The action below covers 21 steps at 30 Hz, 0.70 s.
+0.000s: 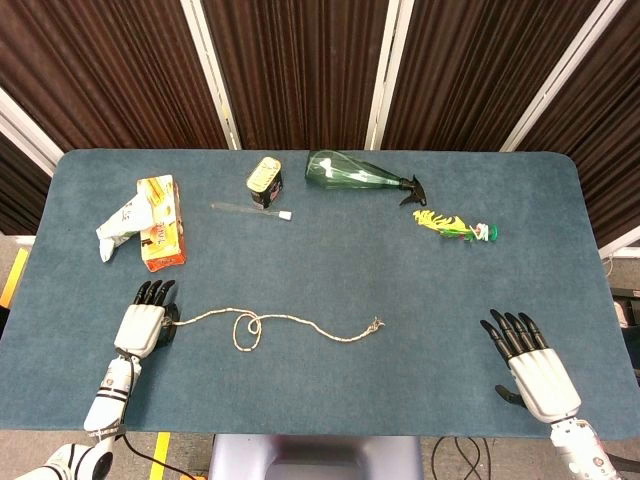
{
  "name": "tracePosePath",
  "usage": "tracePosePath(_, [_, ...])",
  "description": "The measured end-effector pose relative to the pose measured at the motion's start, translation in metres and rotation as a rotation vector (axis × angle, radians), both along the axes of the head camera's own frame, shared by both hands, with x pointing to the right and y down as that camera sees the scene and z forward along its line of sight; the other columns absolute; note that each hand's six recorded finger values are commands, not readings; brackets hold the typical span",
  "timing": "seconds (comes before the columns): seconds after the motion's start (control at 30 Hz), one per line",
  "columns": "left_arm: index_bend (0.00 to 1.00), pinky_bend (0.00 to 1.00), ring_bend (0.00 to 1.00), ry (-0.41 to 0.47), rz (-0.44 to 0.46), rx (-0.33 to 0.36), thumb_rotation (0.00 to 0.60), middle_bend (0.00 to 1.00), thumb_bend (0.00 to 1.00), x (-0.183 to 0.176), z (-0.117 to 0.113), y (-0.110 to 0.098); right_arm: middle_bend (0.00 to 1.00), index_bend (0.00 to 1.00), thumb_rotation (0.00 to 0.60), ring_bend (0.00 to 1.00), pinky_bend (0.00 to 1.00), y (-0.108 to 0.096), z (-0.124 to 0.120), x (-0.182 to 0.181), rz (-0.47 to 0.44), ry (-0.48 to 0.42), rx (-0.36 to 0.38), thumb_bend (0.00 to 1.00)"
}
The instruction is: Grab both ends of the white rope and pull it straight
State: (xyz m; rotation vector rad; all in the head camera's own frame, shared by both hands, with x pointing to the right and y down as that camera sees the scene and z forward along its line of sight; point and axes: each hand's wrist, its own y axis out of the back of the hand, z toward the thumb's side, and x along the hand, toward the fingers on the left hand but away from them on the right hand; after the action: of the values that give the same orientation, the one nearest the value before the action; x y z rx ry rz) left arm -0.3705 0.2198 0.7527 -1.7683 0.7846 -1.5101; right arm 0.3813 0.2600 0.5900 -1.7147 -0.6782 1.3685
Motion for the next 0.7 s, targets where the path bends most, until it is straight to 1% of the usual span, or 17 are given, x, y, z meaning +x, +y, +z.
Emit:
tracePosePath(0.13, [0.57,0.03,0.00,0.008,0.011,0.019,0.600,0.08,0.45,0.002,-0.006,-0.002,0.00,0.00,0.600,0.00,0.00,-0.005,0.006,-0.005,-0.016,-0.007,-0.005,0.08])
tracePosePath(0.17, [0.58,0.03,0.00,0.010,0.015,0.024,0.600,0.08,0.45,0.002,-0.008,-0.002,0.00,0.01,0.600,0.00,0.00,-0.006,0.007,-0.007,-0.022,-0.011,-0.010,0.09])
tracePosePath(0.2, [0.58,0.03,0.00,0.012,0.016,0.027,0.600,0.08,0.46,0.003,-0.010,-0.002,0.00,0.05,0.600,0.00,0.00,-0.009,0.010,-0.009,-0.031,-0.015,-0.015,0.10])
tracePosePath(0.27, [0.58,0.03,0.00,0.016,0.020,0.033,0.600,0.08,0.46,0.003,-0.013,-0.003,0.00,0.17,0.600,0.00,0.00,-0.017,0.015,-0.017,-0.056,-0.028,-0.027,0.13])
tracePosePath(0.3, [0.58,0.03,0.00,0.017,0.021,0.035,0.600,0.08,0.46,0.004,-0.014,-0.003,0.00,0.24,0.600,0.00,0.00,-0.022,0.018,-0.023,-0.069,-0.038,-0.030,0.15])
tracePosePath(0.33, [0.59,0.03,0.00,0.018,0.022,0.037,0.600,0.08,0.46,0.004,-0.016,-0.003,0.00,0.29,0.600,0.00,0.00,-0.030,0.021,-0.031,-0.087,-0.053,-0.029,0.16])
tracePosePath(0.37, [0.59,0.03,0.00,0.019,0.023,0.038,0.600,0.08,0.46,0.003,-0.017,-0.002,0.00,0.37,0.600,0.00,0.00,-0.036,0.023,-0.038,-0.104,-0.064,-0.027,0.18])
tracePosePath(0.4, [0.59,0.03,0.00,0.019,0.023,0.038,0.600,0.08,0.46,0.003,-0.018,-0.002,0.00,0.43,0.600,0.00,0.00,-0.042,0.026,-0.046,-0.122,-0.074,-0.026,0.19])
tracePosePath(0.43, [0.59,0.03,0.00,0.019,0.023,0.038,0.600,0.08,0.46,0.003,-0.019,-0.002,0.00,0.46,0.600,0.00,0.00,-0.049,0.029,-0.056,-0.147,-0.083,-0.025,0.19])
tracePosePath(0.57, [0.59,0.03,0.00,0.016,0.023,0.041,0.600,0.08,0.45,0.001,-0.021,-0.002,0.00,0.52,0.600,0.00,0.00,-0.068,0.045,-0.087,-0.229,-0.077,-0.036,0.21])
tracePosePath(0.7, [0.59,0.03,0.00,0.009,0.017,0.040,0.600,0.08,0.45,-0.003,-0.023,-0.003,0.00,0.53,0.600,0.00,0.00,-0.080,0.062,-0.115,-0.300,-0.036,-0.046,0.23])
